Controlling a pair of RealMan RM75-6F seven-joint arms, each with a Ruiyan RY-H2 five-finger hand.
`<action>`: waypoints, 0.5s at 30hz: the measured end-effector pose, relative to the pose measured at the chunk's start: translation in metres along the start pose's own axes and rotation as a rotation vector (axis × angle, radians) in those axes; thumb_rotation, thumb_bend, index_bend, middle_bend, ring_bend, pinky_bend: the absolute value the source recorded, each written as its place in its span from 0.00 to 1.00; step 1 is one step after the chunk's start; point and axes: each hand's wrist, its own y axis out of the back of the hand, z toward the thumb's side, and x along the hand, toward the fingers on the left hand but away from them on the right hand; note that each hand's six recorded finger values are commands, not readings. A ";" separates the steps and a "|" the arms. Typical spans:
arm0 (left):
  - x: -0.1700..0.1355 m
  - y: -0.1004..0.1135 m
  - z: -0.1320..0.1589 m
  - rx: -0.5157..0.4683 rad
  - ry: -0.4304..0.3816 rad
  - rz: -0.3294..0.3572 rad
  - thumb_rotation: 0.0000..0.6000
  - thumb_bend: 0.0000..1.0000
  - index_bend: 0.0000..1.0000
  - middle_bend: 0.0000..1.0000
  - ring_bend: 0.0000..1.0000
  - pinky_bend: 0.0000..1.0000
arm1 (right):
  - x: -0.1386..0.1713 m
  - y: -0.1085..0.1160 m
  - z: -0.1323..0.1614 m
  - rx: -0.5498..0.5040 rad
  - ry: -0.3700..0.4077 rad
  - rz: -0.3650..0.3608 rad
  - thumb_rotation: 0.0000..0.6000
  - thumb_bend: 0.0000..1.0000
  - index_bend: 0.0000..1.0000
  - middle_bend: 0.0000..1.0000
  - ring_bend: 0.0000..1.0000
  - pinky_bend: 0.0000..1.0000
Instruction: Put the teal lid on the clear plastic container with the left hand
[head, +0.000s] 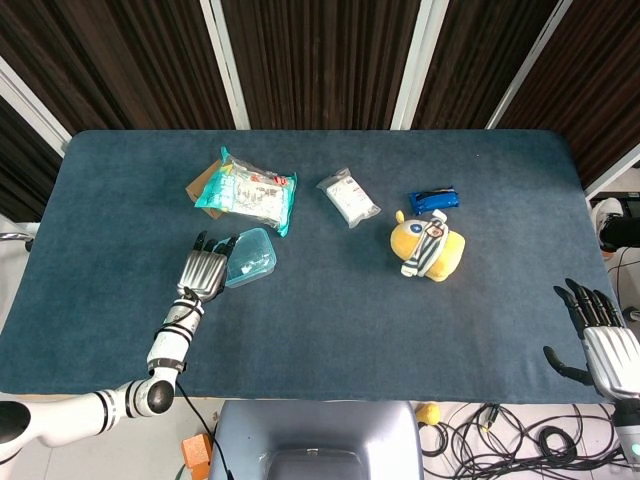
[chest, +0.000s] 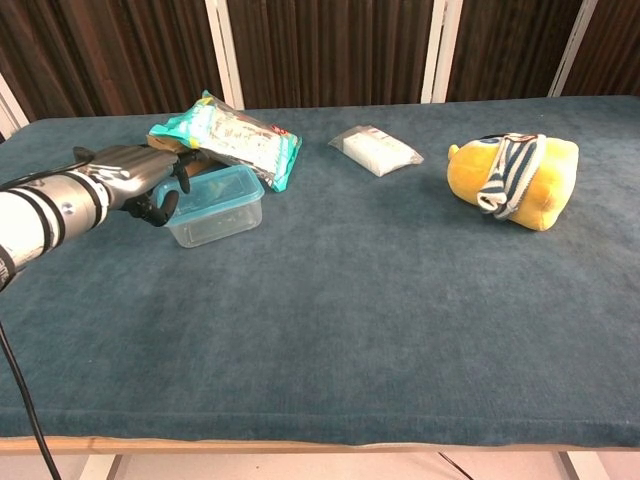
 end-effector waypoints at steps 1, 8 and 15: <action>0.000 -0.001 0.000 0.000 0.001 -0.004 1.00 0.74 0.00 0.41 0.18 0.00 | 0.000 0.000 0.000 0.001 0.000 0.001 1.00 0.25 0.00 0.00 0.00 0.00; -0.001 -0.004 0.002 0.000 -0.006 -0.025 1.00 0.74 0.00 0.41 0.18 0.00 | 0.000 -0.001 0.000 0.001 0.001 0.002 1.00 0.25 0.00 0.00 0.00 0.00; -0.003 0.007 0.005 -0.002 -0.017 0.020 1.00 0.57 0.00 0.21 0.08 0.00 | 0.000 0.000 -0.001 0.000 0.000 0.000 1.00 0.25 0.00 0.00 0.00 0.00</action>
